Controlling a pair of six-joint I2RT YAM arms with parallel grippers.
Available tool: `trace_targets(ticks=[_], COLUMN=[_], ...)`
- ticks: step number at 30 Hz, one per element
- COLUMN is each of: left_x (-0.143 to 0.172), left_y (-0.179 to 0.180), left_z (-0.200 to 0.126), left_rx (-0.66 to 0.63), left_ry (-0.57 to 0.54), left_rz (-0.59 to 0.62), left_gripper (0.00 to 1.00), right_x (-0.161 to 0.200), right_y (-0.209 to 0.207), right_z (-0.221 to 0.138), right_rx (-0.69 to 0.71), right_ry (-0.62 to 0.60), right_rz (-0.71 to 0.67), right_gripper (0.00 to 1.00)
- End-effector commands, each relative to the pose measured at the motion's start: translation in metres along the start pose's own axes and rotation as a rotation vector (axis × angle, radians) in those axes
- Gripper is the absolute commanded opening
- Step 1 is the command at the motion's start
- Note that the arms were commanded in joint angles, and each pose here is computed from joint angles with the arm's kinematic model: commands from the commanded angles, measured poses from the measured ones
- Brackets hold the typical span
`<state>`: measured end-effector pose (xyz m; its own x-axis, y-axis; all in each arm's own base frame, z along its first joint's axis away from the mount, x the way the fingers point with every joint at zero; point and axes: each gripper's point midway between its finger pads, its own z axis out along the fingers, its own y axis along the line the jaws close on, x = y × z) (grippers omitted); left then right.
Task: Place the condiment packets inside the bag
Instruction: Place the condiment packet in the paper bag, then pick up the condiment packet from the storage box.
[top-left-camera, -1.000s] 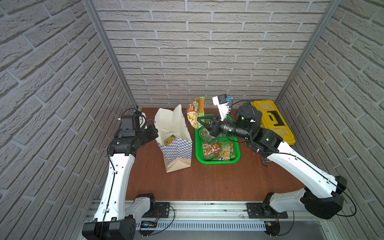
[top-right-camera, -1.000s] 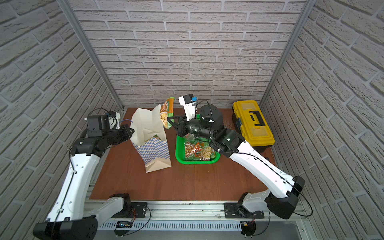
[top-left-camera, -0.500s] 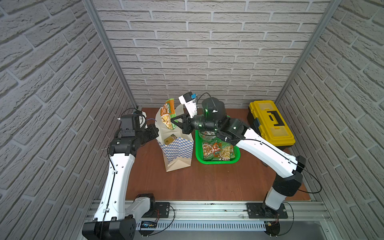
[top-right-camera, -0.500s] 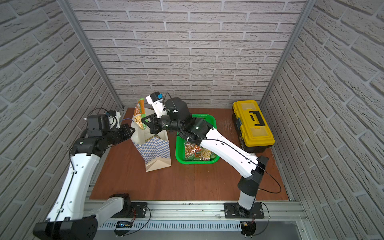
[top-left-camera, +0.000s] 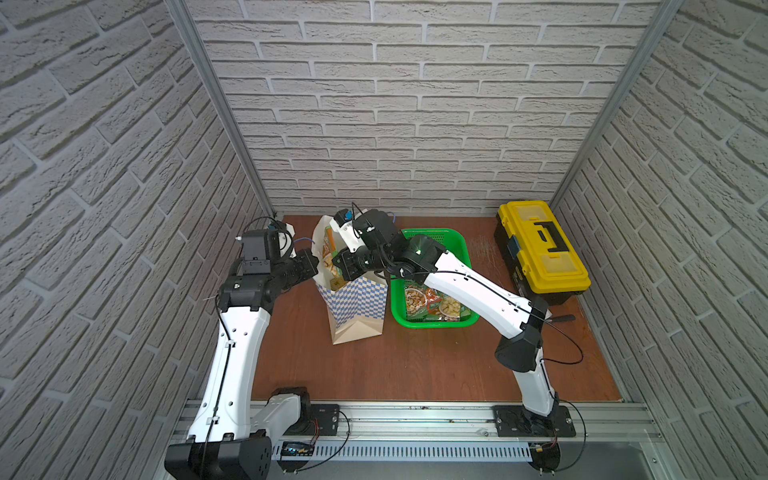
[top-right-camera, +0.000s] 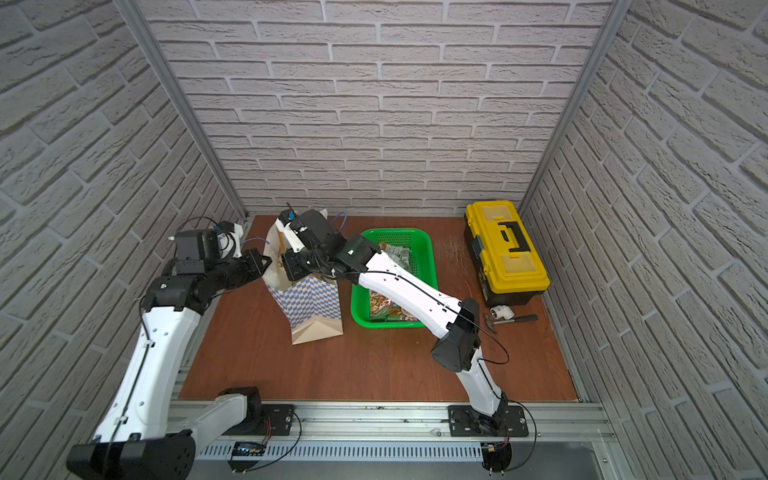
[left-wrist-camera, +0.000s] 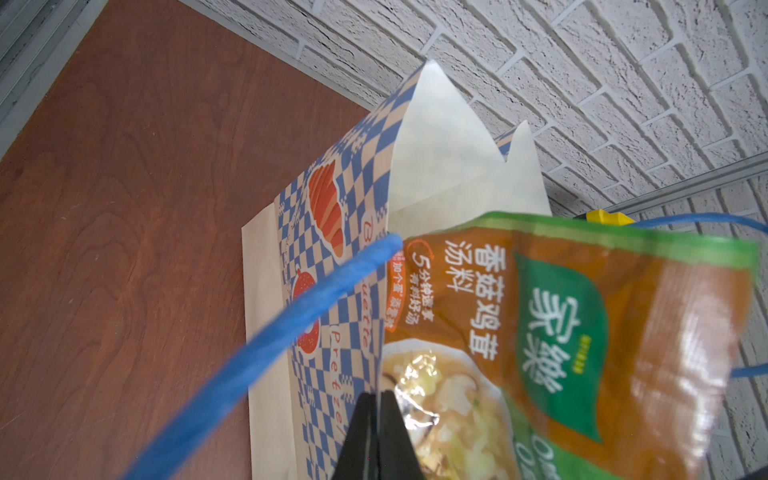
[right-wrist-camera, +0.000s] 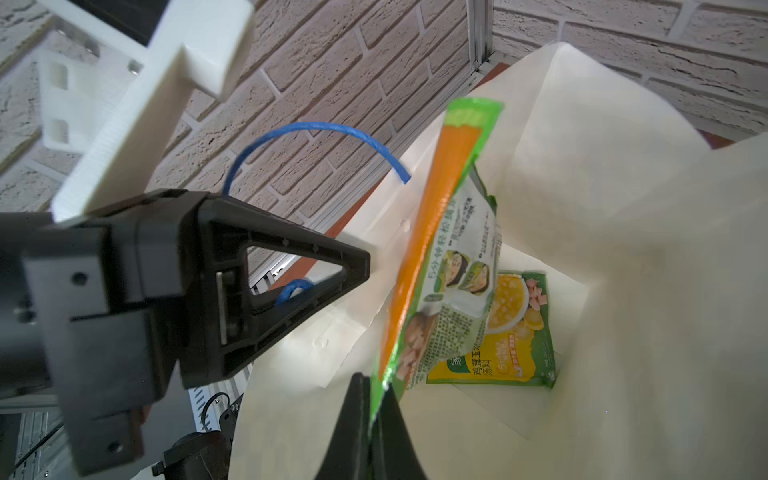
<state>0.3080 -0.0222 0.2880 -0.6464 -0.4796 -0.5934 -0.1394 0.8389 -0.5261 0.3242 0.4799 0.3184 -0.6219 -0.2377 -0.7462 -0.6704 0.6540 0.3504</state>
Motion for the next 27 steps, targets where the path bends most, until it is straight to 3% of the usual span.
trace_targets(ticks=[1, 7, 16, 22, 27], left_x=[-0.013, -0.015, -0.019, -0.021, -0.024], left_y=[-0.012, -0.009, 0.005, 0.013, 0.015], left_z=[-0.004, -0.003, 0.008, 0.015, 0.006], left_rx=[0.048, 0.034, -0.014, -0.001, -0.014], left_ry=[-0.062, -0.068, -0.083, -0.057, -0.071], left_rz=[0.049, 0.061, 0.081, 0.055, 0.054], left_gripper=[0.0, 0.0, 0.0, 0.0, 0.45], right_x=[-0.013, -0.02, -0.037, -0.045, -0.036], right_y=[0.006, 0.006, 0.01, 0.013, 0.004], right_z=[-0.009, -0.023, -0.069, -0.122, -0.156], right_rx=[0.007, 0.025, 0.037, 0.032, 0.041], right_ry=[-0.036, -0.058, -0.129, -0.204, -0.237], right_rz=[-0.025, -0.033, -0.054, -0.061, -0.05], right_gripper=[0.19, 0.54, 0.67, 0.77, 0.82])
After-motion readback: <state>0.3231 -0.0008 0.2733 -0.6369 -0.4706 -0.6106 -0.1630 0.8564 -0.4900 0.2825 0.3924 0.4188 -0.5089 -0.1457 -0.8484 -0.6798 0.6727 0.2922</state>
